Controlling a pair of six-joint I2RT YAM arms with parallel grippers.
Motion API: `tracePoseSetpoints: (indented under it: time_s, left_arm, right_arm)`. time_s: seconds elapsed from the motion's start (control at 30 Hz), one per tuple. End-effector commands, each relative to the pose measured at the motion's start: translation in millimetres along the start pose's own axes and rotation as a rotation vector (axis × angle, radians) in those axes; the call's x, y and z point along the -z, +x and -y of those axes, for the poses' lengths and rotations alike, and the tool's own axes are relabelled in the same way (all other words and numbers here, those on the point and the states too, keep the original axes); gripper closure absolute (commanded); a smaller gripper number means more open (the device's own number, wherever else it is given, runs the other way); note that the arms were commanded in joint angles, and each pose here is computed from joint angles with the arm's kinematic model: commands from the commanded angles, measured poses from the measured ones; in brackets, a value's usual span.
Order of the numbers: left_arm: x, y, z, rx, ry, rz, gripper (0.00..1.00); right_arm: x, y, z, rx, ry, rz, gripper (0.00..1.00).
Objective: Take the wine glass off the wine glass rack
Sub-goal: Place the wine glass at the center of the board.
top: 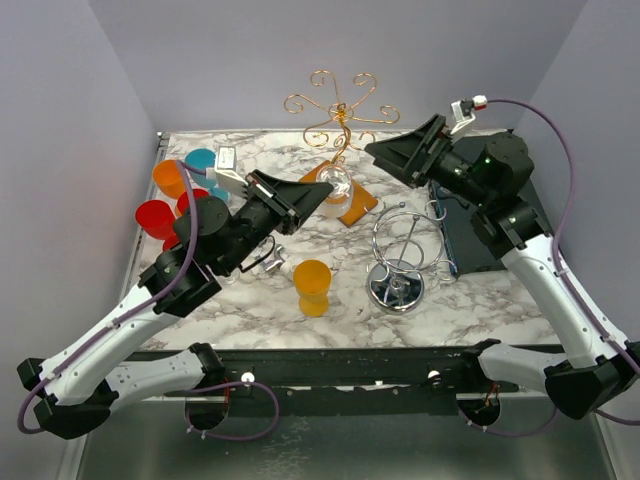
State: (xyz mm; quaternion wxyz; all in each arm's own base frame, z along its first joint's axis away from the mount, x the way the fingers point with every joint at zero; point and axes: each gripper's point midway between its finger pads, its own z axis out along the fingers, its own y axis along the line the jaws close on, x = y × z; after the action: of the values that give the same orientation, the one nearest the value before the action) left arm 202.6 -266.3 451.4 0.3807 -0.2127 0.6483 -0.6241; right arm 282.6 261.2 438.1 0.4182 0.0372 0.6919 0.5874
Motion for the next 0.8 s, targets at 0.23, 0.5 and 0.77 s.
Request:
tracePoseSetpoints:
  time_s: [0.23,0.5,0.77]
  left_arm:
    - [5,-30,116,0.078,0.253,0.065,1.00]
    - [-15,-21,144,0.100,0.316,0.015,1.00]
    - [-22,-20,158,0.129,0.378,-0.002,1.00]
  right_arm:
    - [21,-13,-33,-0.052,-0.400,-0.031,0.02]
    - [26,-16,-47,-0.061,-0.518,-0.023,0.00]
    - [31,-20,-63,-0.072,-0.612,-0.033,0.04]
